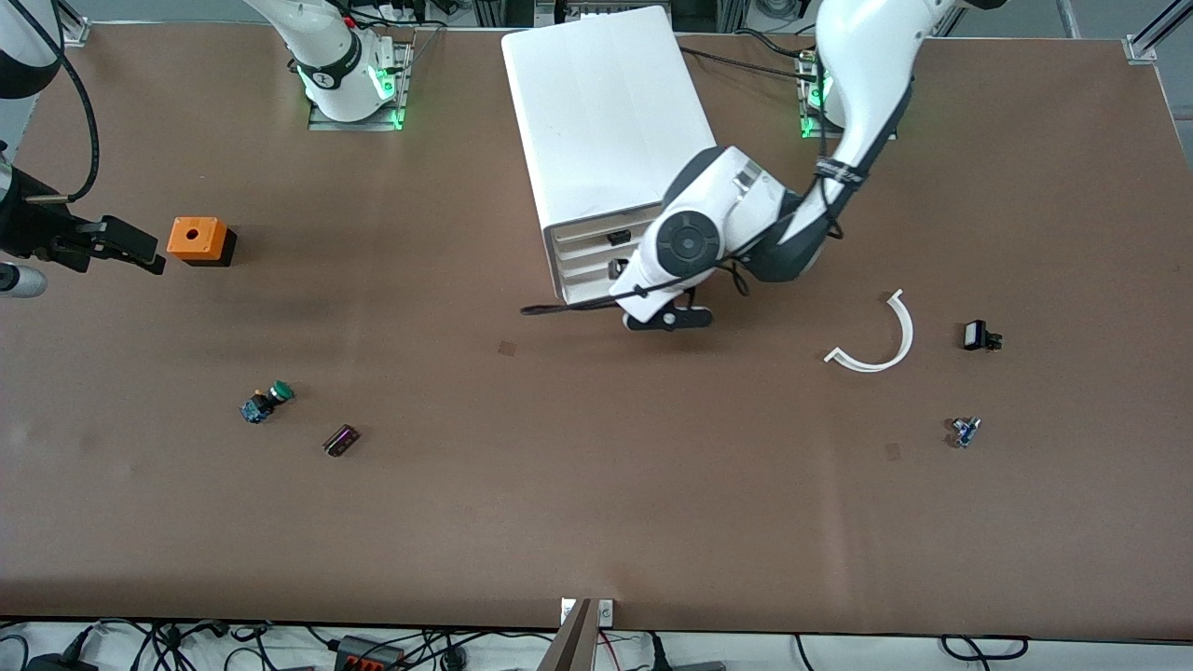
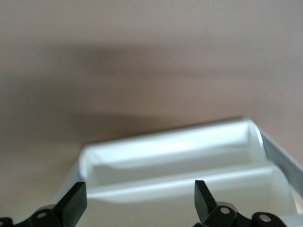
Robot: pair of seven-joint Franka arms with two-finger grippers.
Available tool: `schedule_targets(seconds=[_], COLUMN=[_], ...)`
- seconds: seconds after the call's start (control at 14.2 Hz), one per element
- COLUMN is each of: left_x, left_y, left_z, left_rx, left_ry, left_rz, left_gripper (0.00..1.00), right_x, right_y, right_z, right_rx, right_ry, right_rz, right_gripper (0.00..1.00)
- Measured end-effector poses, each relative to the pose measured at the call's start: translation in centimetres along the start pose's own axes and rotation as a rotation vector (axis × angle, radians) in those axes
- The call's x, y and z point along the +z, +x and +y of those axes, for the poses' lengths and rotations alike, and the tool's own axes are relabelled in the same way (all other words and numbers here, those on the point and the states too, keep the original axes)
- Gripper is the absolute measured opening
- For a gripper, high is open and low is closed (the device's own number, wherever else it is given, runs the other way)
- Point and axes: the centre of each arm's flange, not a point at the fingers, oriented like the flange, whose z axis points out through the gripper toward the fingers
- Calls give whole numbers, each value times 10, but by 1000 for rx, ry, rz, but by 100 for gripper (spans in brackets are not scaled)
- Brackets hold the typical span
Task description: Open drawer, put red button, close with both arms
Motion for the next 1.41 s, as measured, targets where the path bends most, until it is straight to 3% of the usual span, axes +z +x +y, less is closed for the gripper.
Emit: schedule_targets(seconds=[0.28,0.71,1.13,1.41], left_x=[-77,-198,-258,-269], left_y=[38,60,18,-29], left_z=[-73,-217,-326,-369], left_rx=[13,150,263,202], left_ry=[6,22,-5,-16], left_rz=[115,103,150,264], left_gripper=[100,100,100,100], right_x=[2,4,4,5], right_y=[-1,-3,-3,-3], right_z=[-1,-2,-2,-2], right_rx=[-3,-5,-4,-5], right_ry=[-3,-3,-4,-4], right_rz=[-15,-26,-27,-29], right_gripper=[100,100,100,100])
